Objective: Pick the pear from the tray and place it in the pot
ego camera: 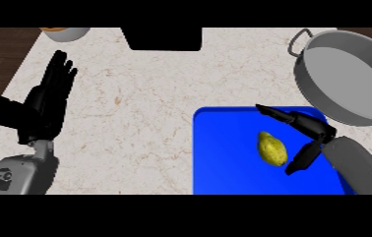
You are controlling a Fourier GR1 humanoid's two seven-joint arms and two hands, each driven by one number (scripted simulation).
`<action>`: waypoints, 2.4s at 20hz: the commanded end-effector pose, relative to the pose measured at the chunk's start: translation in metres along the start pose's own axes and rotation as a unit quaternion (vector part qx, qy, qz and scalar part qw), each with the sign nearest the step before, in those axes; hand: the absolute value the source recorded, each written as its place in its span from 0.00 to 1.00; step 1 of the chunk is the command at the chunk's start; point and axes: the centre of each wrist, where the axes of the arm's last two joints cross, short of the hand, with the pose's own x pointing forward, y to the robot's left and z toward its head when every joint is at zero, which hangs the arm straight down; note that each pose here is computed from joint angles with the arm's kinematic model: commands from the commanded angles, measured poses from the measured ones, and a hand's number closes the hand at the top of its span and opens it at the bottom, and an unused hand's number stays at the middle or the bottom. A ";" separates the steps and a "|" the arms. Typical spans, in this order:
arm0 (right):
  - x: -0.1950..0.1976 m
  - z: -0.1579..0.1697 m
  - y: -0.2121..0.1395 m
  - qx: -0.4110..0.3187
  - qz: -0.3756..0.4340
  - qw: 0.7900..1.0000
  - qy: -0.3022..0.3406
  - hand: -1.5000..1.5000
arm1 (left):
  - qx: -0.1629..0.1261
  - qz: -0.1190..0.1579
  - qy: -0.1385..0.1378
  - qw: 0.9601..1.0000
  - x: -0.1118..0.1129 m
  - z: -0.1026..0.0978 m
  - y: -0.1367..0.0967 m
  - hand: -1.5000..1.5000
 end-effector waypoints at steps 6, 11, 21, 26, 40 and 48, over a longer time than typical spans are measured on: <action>-0.016 -0.012 0.019 0.047 -0.040 0.997 -0.053 0.00 | 0.006 -0.003 0.000 1.000 0.002 0.003 0.014 0.50; -0.020 -0.027 0.030 0.066 -0.043 0.996 -0.029 0.00 | 0.000 0.006 0.004 1.000 -0.003 -0.003 0.013 0.50; -0.022 -0.039 0.039 0.053 0.016 0.993 -0.101 1.00 | -0.008 -0.003 -0.009 1.000 0.008 0.009 0.011 0.50; -0.030 -0.028 0.042 0.063 0.010 0.993 -0.104 1.00 | 0.005 -0.008 -0.010 1.000 0.005 -0.008 0.017 0.50; 0.004 0.088 0.011 0.152 0.362 0.919 0.024 1.00 | 0.056 -0.015 0.025 0.998 -0.017 0.011 0.032 0.50; 0.060 0.145 -0.002 -0.079 0.332 0.938 -0.056 1.00 | 0.068 -0.013 0.014 0.997 -0.006 0.018 0.040 0.50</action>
